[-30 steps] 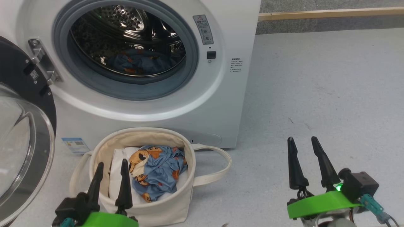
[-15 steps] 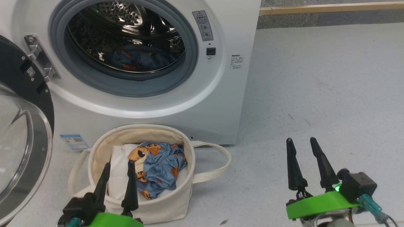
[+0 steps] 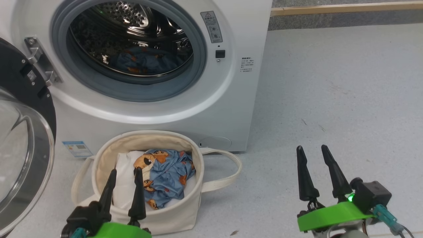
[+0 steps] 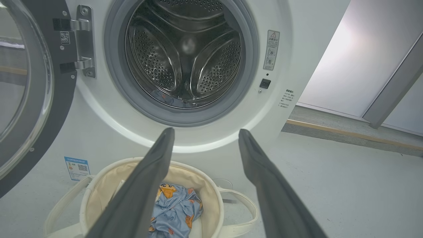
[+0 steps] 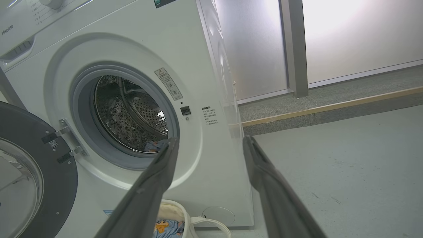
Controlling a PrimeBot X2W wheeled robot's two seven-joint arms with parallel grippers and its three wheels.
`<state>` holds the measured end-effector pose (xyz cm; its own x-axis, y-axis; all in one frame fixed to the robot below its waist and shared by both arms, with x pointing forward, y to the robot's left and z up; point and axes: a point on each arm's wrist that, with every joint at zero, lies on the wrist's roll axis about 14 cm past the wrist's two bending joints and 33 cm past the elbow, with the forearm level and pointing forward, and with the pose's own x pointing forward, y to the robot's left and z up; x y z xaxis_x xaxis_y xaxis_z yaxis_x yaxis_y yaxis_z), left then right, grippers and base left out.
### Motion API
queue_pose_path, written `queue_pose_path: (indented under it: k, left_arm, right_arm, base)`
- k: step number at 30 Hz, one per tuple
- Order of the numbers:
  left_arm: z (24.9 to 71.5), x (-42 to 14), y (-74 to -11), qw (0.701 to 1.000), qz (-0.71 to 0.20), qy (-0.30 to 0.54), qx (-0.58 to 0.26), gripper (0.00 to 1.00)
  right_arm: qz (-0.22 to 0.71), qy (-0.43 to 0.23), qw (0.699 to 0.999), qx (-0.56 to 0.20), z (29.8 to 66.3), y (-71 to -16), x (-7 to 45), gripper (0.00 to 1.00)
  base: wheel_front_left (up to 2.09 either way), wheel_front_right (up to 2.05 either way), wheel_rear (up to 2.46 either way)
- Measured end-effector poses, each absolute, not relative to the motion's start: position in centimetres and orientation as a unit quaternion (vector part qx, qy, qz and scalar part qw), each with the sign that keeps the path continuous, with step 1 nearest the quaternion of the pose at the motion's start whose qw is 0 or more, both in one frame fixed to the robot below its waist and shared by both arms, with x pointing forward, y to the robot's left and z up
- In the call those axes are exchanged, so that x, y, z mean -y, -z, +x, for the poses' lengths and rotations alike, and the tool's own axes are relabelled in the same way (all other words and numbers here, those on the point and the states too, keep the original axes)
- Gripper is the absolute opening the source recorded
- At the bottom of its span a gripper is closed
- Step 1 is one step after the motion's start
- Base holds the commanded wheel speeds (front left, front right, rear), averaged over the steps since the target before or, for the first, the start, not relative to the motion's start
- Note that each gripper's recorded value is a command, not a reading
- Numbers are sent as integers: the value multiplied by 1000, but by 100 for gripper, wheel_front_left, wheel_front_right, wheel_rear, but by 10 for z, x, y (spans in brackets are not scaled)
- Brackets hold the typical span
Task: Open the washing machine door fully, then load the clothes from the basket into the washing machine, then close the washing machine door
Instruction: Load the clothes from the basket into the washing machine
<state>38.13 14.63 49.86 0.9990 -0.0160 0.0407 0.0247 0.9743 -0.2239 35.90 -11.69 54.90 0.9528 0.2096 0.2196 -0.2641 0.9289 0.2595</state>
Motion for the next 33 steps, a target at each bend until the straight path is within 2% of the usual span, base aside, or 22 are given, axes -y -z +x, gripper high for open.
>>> queue_pose_path:
  k: [10, 15, 19, 25, 28, 33]
  left_arm:
    - [381, -142, -473, 994, -111, 10, -20, 100]
    - [398, -140, -458, 991, -126, 2, -43, 100]
    - [427, -135, -438, 991, -119, 4, -68, 100]
    - [471, -124, -381, 989, -58, 13, -138, 100]
    - [488, -117, -345, 982, -36, 24, -181, 100]
    - [515, -109, -286, 968, -10, 33, -250, 100]
  right_arm:
    - [143, -136, 978, 69, 359, -534, 105, 100]
    - [141, -122, 981, 45, 368, -516, 112, 100]
    - [136, -117, 983, 36, 387, -507, 114, 100]
    - [138, -111, 984, 38, 428, -498, 120, 100]
    - [178, -98, 979, 32, 444, -488, 125, 100]
    - [172, -109, 979, 30, 471, -471, 120, 100]
  base:
    - [0, 0, 0]
    - [0, 0, 0]
    - [0, 0, 0]
    - [0, 0, 0]
    - [0, 0, 0]
    - [0, 0, 0]
